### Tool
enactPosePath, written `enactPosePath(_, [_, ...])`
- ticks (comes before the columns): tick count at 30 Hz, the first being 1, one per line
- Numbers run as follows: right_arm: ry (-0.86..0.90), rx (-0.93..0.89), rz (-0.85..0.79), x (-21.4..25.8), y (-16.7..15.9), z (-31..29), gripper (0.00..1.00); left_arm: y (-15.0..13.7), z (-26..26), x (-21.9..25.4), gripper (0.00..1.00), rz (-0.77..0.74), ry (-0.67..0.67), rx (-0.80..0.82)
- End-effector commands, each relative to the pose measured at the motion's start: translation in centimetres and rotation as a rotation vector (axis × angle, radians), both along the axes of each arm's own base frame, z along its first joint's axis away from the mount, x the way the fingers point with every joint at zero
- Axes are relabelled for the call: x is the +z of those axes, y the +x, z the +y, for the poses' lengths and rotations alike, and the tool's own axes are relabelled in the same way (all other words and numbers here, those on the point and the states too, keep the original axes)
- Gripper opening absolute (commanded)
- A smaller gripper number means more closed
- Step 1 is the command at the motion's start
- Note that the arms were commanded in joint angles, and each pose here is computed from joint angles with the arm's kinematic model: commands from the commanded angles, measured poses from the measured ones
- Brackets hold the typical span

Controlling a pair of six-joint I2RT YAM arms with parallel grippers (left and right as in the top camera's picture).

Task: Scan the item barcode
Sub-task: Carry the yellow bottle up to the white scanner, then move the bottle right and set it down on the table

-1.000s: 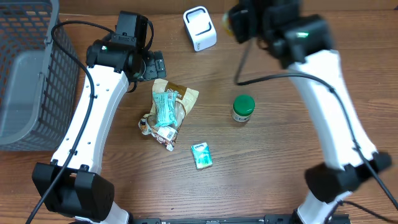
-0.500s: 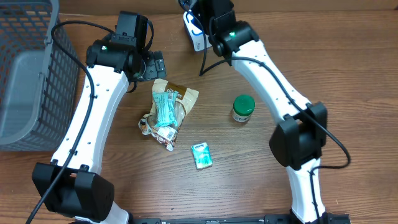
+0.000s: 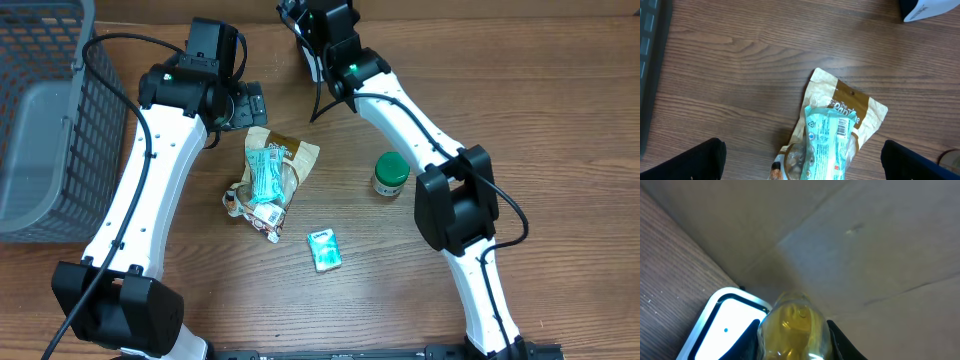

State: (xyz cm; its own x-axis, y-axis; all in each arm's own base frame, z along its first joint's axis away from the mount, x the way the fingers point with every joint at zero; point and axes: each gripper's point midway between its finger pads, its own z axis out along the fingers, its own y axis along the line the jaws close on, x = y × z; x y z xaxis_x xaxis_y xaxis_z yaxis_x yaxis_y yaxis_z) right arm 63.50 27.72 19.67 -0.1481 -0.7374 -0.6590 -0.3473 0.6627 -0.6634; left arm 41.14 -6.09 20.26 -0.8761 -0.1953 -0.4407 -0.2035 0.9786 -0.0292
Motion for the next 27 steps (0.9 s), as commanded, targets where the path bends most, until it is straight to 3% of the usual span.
enactPosePath(1, [0.009, -0.017, -0.043, 1.3, 0.5, -0.2, 0.04, 0.2, -0.1, 1.1, 1.00, -0.029, 0.009, -0.015])
enactPosePath(7, [0.015, -0.039, -0.029, 0.0, 0.8, -0.5, 0.04, 0.2, -0.1, 1.1, 1.00, -0.029, 0.009, -0.015])
enactPosePath(14, [0.076, -0.077, -0.077, 2.0, 1.0, -0.9, 0.04, 0.2, -0.1, 1.1, 1.00, -0.029, 0.009, -0.015])
enactPosePath(20, [0.213, -0.117, -0.120, 8.5, -0.6, -1.9, 0.04, 0.2, -0.1, 1.1, 1.00, -0.029, 0.009, -0.015])
enactPosePath(27, [0.429, -0.161, -0.121, 17.8, -4.9, -5.3, 0.04, 0.2, -0.1, 1.1, 1.00, -0.029, 0.009, -0.015])
